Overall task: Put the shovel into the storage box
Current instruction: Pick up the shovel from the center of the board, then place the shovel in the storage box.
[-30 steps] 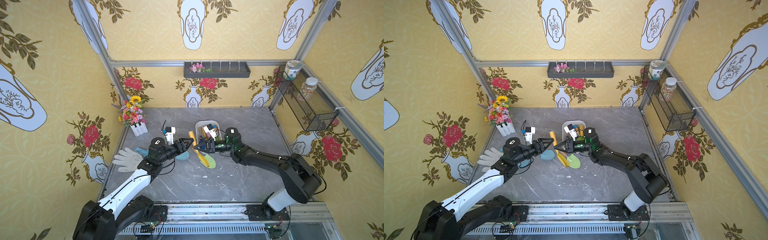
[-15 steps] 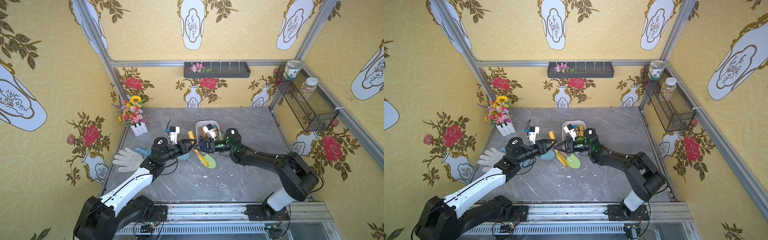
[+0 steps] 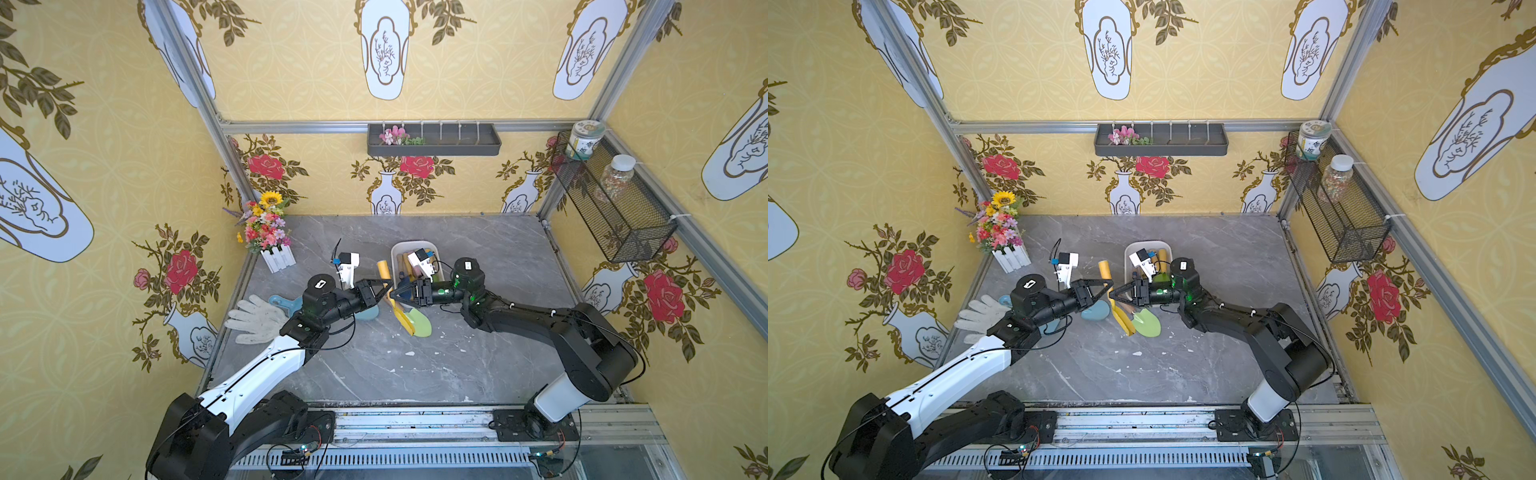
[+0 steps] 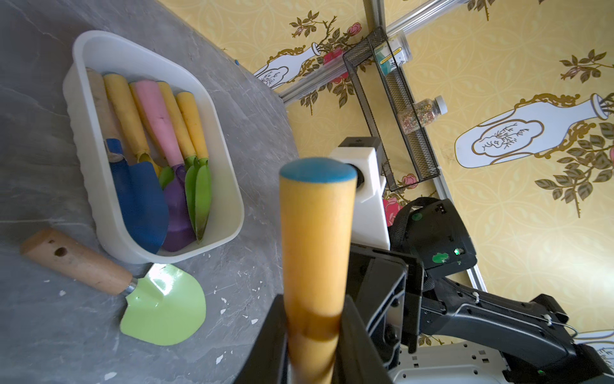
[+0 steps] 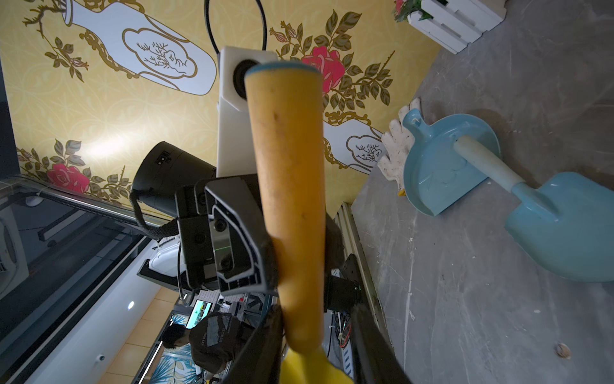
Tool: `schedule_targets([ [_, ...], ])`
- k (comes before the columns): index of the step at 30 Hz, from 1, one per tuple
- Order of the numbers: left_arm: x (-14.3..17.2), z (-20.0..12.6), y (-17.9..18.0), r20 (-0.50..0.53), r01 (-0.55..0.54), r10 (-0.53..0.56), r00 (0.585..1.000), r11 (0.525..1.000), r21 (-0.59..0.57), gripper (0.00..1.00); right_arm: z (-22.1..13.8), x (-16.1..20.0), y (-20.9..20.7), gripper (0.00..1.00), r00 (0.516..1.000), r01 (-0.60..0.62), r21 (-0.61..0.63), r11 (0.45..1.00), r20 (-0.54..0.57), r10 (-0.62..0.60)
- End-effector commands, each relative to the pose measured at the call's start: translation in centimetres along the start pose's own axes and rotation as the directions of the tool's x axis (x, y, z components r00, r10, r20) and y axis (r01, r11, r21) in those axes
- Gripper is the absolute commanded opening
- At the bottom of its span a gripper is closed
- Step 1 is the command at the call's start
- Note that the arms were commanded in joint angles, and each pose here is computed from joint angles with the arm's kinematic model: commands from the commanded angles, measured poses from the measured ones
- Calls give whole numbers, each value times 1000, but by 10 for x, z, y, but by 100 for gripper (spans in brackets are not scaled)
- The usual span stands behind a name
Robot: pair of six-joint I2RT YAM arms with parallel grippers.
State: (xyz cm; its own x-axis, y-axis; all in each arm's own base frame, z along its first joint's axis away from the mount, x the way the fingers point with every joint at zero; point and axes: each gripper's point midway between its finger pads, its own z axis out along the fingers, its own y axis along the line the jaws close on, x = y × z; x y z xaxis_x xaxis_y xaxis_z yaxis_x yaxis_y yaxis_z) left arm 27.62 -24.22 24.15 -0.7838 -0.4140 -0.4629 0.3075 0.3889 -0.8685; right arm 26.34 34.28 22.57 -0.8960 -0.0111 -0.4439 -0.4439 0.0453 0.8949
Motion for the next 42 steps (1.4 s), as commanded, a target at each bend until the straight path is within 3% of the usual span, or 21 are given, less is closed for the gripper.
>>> schedule_targets([
  [1,-11,2,-1,27,-17,18,999,999,-33,9,-14,-6,-14,42,999,-14,80,997,42,11],
  [6,-22,13,15,24,-13,17,1000,988,-153,8,-45,-4,-40,45,998,-36,310,950,61,18],
  [10,-30,27,38,6,7,-6,1000,957,-291,7,-83,-2,-66,45,993,-110,546,831,99,66],
  [14,-39,46,55,-28,9,-21,999,924,-383,7,-114,0,-75,45,990,-126,678,725,128,52],
  [24,-69,101,80,-145,-123,56,988,853,-507,5,-138,14,-74,46,989,-126,748,652,143,27],
  [32,-89,126,106,-200,-223,127,971,778,-587,6,-141,21,-77,46,989,-131,751,647,141,37],
  [42,-94,155,137,-284,-297,144,948,722,-625,8,-145,24,-77,46,989,-131,761,635,141,36],
])
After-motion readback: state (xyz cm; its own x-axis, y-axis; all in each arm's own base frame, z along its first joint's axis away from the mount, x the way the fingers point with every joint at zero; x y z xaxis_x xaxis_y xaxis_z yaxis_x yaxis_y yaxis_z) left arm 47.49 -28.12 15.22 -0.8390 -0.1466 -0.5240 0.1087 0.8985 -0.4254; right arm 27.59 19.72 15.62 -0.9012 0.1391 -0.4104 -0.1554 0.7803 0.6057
